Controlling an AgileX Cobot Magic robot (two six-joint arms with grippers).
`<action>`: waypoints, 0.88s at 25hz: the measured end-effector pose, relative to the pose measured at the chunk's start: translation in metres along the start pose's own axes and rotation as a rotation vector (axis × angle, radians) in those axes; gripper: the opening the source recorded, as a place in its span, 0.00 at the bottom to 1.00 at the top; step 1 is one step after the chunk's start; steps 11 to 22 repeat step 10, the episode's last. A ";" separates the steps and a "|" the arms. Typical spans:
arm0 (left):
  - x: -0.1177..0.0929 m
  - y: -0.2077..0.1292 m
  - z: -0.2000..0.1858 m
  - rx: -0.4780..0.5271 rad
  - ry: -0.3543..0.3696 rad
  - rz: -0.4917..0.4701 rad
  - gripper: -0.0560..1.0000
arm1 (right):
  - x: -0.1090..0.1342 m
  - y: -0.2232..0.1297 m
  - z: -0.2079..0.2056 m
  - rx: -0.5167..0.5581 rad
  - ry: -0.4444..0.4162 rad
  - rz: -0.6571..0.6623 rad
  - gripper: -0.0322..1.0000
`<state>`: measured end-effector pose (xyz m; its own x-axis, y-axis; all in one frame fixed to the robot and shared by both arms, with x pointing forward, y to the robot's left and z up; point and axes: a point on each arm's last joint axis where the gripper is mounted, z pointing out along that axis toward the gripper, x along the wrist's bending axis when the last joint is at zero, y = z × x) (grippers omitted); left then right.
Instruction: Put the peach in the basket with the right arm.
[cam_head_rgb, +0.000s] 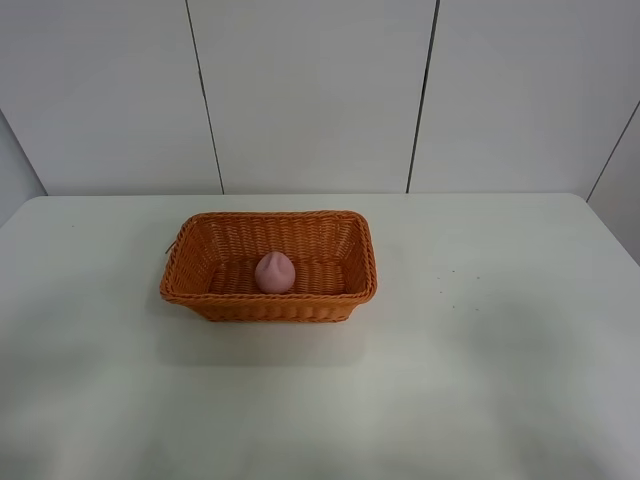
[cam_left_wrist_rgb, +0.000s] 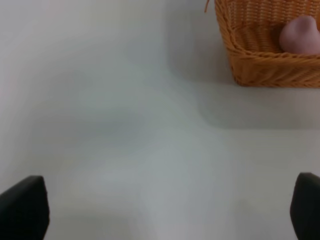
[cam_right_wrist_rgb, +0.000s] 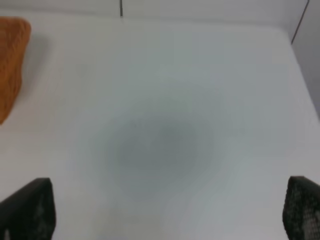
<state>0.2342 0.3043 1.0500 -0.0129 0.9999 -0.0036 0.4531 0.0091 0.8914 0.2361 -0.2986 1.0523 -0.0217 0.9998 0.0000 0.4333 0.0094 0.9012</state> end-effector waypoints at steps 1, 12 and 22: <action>0.000 0.000 0.000 0.000 0.000 0.000 0.99 | 0.000 0.000 0.000 -0.002 0.000 0.000 0.71; 0.000 0.000 0.000 0.000 0.000 0.000 0.99 | 0.000 0.000 0.000 -0.002 0.005 -0.002 0.71; 0.000 0.000 0.000 0.000 0.000 0.000 0.99 | 0.000 0.000 0.000 -0.002 0.005 -0.002 0.71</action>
